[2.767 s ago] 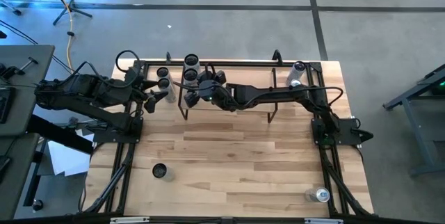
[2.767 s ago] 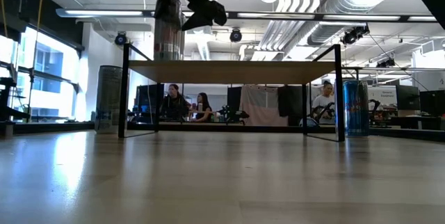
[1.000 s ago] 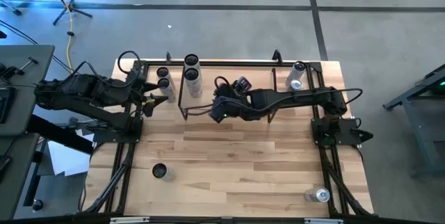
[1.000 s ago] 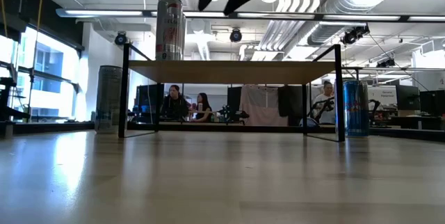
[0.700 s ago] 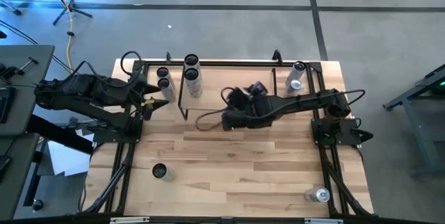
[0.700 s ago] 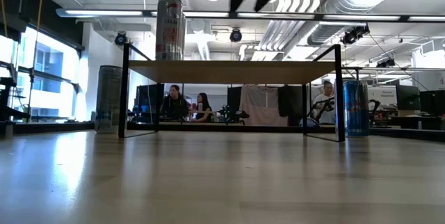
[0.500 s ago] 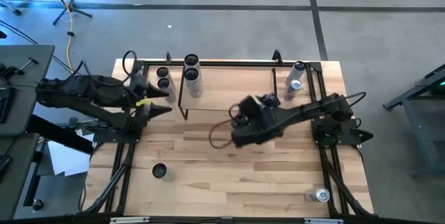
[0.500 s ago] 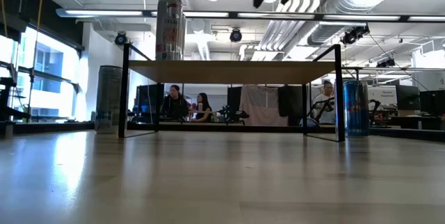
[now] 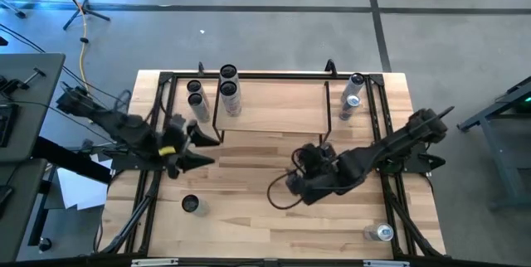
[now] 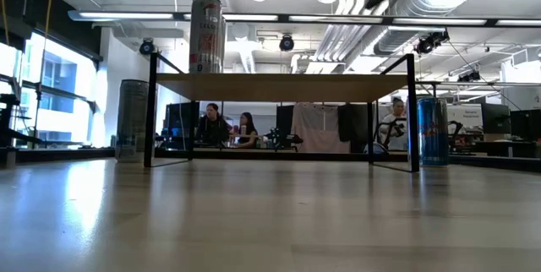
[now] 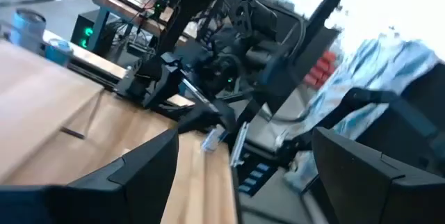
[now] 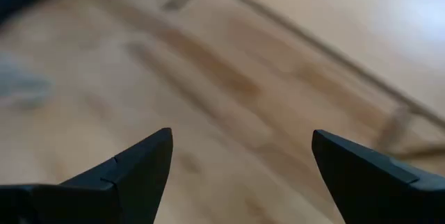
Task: Place canned beverage on shelf
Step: Put the bottom white yellow soda can on the shelf
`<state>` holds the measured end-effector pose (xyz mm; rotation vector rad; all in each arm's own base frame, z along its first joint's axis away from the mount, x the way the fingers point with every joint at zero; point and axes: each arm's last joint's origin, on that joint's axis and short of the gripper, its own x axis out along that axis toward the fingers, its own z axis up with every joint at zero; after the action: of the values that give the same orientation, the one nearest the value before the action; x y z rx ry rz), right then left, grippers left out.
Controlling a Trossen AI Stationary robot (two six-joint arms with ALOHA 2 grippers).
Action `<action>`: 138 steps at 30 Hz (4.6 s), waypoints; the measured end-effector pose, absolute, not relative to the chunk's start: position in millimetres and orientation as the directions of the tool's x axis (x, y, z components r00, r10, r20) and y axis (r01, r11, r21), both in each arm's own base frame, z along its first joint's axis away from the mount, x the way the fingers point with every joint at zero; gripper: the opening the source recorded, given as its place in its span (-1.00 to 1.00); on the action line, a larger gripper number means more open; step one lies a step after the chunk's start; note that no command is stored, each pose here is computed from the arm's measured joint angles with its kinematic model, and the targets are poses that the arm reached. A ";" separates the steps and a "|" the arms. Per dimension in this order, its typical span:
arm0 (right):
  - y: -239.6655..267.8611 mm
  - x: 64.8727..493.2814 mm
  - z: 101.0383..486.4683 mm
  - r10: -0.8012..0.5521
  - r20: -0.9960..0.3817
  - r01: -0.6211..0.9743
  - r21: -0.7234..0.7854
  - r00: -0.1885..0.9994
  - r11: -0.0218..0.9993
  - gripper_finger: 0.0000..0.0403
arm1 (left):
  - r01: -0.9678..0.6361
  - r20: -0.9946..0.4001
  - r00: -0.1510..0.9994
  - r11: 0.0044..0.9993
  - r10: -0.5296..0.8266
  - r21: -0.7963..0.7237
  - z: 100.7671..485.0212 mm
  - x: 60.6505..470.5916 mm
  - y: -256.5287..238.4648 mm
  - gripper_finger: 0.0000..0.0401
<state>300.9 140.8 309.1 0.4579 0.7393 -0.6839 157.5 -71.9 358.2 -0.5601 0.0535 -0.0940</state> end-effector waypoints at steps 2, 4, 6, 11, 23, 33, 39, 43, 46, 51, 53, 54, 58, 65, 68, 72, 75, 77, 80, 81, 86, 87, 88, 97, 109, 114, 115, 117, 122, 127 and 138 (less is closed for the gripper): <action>144.2 299.0 314.4 -0.315 -0.712 0.605 0.191 0.628 0.773 0.64 | 0.066 0.000 0.997 0.820 -0.081 -0.569 349.9 162.1 -79.0 0.49; 144.1 296.5 321.2 -0.263 -0.680 0.525 0.209 0.684 0.825 0.64 | 0.035 0.001 0.999 0.800 -0.043 -0.600 344.3 165.0 -83.4 0.49; 142.6 293.9 326.0 -0.235 -0.674 0.499 0.228 0.701 0.836 0.64 | 0.007 -0.001 1.000 0.784 -0.011 -0.620 342.4 168.5 -87.4 0.49; 144.4 287.7 332.8 -0.121 -0.702 0.485 0.346 0.702 0.803 0.64 | 0.007 0.012 1.000 0.722 0.002 -0.692 343.7 176.8 -99.2 0.49; 150.4 299.0 344.1 -0.056 -0.592 0.376 0.435 0.804 0.818 0.64 | -0.002 -0.460 0.845 0.857 -0.274 -0.515 410.9 159.7 -159.9 0.49; 138.9 308.9 350.7 -0.154 -0.508 0.414 0.450 0.847 0.791 0.64 | 0.012 -0.788 0.593 0.981 -0.164 -0.195 385.0 110.8 -202.8 0.49; 136.5 310.1 350.5 -0.145 -0.515 0.423 0.479 0.845 0.769 0.64 | -0.012 -0.826 0.563 1.000 -0.006 -0.015 345.6 109.7 -213.1 0.49; 137.1 310.1 350.1 -0.127 -0.521 0.409 0.472 0.844 0.781 0.64 | -0.036 -0.853 0.518 0.998 0.065 0.054 324.1 119.7 -213.6 0.49; 137.0 309.9 349.6 -0.126 -0.526 0.410 0.468 0.841 0.783 0.64 | -0.048 -0.877 0.474 0.997 0.074 0.058 316.5 126.3 -209.4 0.49; 136.6 309.2 348.5 -0.130 -0.536 0.397 0.420 0.834 0.816 0.64 | -0.076 -0.899 0.431 0.996 0.076 0.048 313.1 135.4 -202.9 0.49; 136.3 308.5 347.6 -0.132 -0.545 0.398 0.404 0.828 0.824 0.64 | -0.069 -0.907 0.417 0.997 0.054 0.028 313.1 138.7 -202.5 0.49; 136.1 308.0 346.9 -0.134 -0.551 0.398 0.393 0.823 0.829 0.64 | -0.069 -0.909 0.414 0.997 0.042 0.015 313.2 140.2 -202.7 0.49; 135.6 307.0 345.5 -0.139 -0.565 0.397 0.365 0.814 0.842 0.64 | -0.064 -0.929 0.369 0.998 0.014 -0.010 300.2 146.3 -201.3 0.49; 135.0 305.8 343.7 -0.145 -0.581 0.404 0.346 0.801 0.847 0.64 | -0.143 -0.929 0.362 0.989 0.078 0.027 287.4 155.0 -191.1 0.49; 134.7 305.2 342.9 -0.146 -0.588 0.407 0.339 0.795 0.848 0.64 | -0.114 -0.930 0.362 0.993 0.066 0.026 287.5 157.3 -190.9 0.49; 134.5 304.7 342.4 -0.146 -0.594 0.401 0.323 0.791 0.857 0.64 | -0.083 -0.938 0.344 0.997 0.033 0.004 287.5 158.5 -191.9 0.49; 134.6 304.7 342.4 -0.146 -0.594 0.400 0.323 0.791 0.858 0.64 | -0.079 -0.942 0.336 0.997 0.025 -0.001 286.6 158.4 -192.1 0.49; 134.5 304.6 342.4 -0.146 -0.595 0.400 0.322 0.790 0.858 0.64 | -0.082 -0.942 0.337 0.997 0.015 -0.013 283.1 160.0 -192.3 0.49; 134.1 303.8 341.4 -0.150 -0.604 0.404 0.311 0.783 0.860 0.64 | -0.078 -0.937 0.349 0.996 -0.006 -0.036 277.3 161.9 -194.2 0.49; 134.0 303.6 341.2 -0.151 -0.607 0.406 0.308 0.781 0.861 0.64 | -0.075 -0.936 0.351 0.997 -0.008 -0.036 275.1 162.2 -194.3 0.49; 133.7 303.1 340.5 -0.153 -0.613 0.408 0.301 0.775 0.862 0.64 | -0.100 -0.941 0.338 0.994 -0.001 -0.037 268.6 163.7 -191.7 0.49; 133.7 303.1 340.5 -0.154 -0.612 0.408 0.301 0.775 0.862 0.64 | -0.099 -0.941 0.337 0.994 0.000 -0.035 267.9 163.6 -191.6 0.49; 133.7 303.0 340.5 -0.154 -0.613 0.408 0.300 0.775 0.862 0.64 | -0.094 -0.942 0.336 0.995 0.001 -0.032 267.2 163.4 -191.5 0.49; 133.6 302.9 340.3 -0.154 -0.614 0.409 0.298 0.774 0.863 0.64 | -0.093 -0.940 0.341 0.995 0.013 -0.020 267.0 166.2 -188.8 0.49; 133.5 302.6 340.0 -0.156 -0.617 0.405 0.286 0.771 0.869 0.64 | -0.094 -0.942 0.335 0.995 0.010 -0.023 267.1 169.5 -186.2 0.26; 133.5 302.6 340.0 -0.156 -0.617 0.374 0.241 0.771 0.896 0.64 | -0.102 -0.942 0.337 0.994 0.003 -0.033 268.0 169.8 -186.6 0.05; 133.5 302.6 340.0 -0.156 -0.617 0.371 0.238 0.771 0.898 0.64 | -0.102 -0.944 0.330 0.994 -0.003 -0.039 268.9 170.1 -186.3 0.02; 133.5 302.6 340.0 -0.156 -0.617 0.375 0.242 0.771 0.895 0.64 | -0.102 -0.953 0.302 0.992 -0.036 -0.070 273.2 171.5 -186.3 -0.01; 132.0 301.2 342.6 -0.155 -0.612 0.375 0.249 0.776 0.893 0.64 | -0.069 -0.915 0.318 0.956 -0.249 -0.285 322.1 178.7 -182.4 -0.02; 125.1 295.3 352.0 -0.157 -0.594 0.379 0.269 0.789 0.886 0.64 | 0.004 -0.824 0.420 0.909 -0.380 -0.417 398.0 195.5 -159.4 -0.02; 111.9 270.5 379.7 -0.184 -0.527 0.363 0.258 0.829 0.896 0.64 | -0.114 -0.739 0.670 0.972 -0.077 -0.205 496.5 251.7 -69.0 -0.03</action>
<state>270.5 111.9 379.7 0.3596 0.5168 -0.2969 251.7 -69.0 496.5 -0.2433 0.8388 0.0214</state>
